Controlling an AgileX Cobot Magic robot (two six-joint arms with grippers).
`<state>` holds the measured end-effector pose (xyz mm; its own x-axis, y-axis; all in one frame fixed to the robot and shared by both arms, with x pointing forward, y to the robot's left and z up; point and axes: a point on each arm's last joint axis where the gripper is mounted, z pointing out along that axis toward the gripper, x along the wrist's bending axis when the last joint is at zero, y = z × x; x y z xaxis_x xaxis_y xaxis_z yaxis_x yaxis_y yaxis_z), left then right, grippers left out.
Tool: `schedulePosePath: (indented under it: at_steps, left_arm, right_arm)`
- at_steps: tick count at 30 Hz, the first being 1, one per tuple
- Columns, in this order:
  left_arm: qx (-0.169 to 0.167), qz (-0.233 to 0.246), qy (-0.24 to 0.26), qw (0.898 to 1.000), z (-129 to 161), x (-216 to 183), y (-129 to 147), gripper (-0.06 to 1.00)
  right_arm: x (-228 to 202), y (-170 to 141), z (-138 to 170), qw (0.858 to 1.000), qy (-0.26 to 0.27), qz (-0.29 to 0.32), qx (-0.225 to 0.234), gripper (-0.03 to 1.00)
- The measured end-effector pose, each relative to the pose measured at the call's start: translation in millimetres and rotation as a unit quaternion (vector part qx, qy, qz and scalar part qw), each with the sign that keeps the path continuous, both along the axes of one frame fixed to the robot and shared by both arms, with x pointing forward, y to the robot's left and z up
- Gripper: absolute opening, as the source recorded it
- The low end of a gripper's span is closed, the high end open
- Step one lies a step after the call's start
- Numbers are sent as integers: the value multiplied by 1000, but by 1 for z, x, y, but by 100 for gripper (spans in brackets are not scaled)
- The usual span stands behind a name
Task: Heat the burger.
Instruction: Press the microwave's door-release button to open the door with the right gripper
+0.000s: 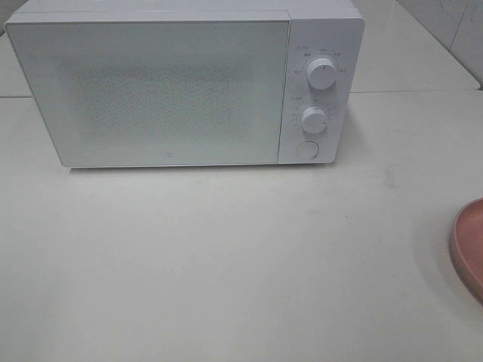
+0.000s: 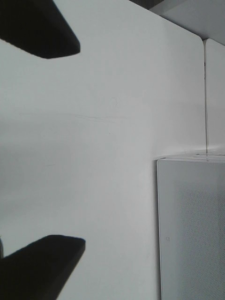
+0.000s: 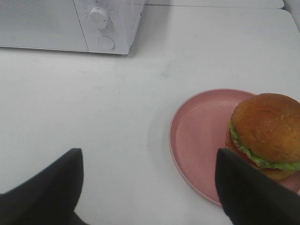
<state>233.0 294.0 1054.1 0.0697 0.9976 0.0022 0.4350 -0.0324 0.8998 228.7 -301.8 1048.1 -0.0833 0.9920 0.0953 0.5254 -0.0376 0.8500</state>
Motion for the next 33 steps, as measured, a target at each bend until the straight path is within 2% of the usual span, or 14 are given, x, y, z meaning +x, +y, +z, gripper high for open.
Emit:
schedulePosePath:
  at_steps: [23, 33]
  left_arm:
    - [0, 0, 0, 1000, 0, 0, 0, 94]
    - [0, 0, 0, 1000, 0, 0, 0, 94]
  right_arm:
    - [3, 1, 2, 1000, 7, 0, -1, 75]
    - [35, 6, 12, 999, 41, 1, -7, 75]
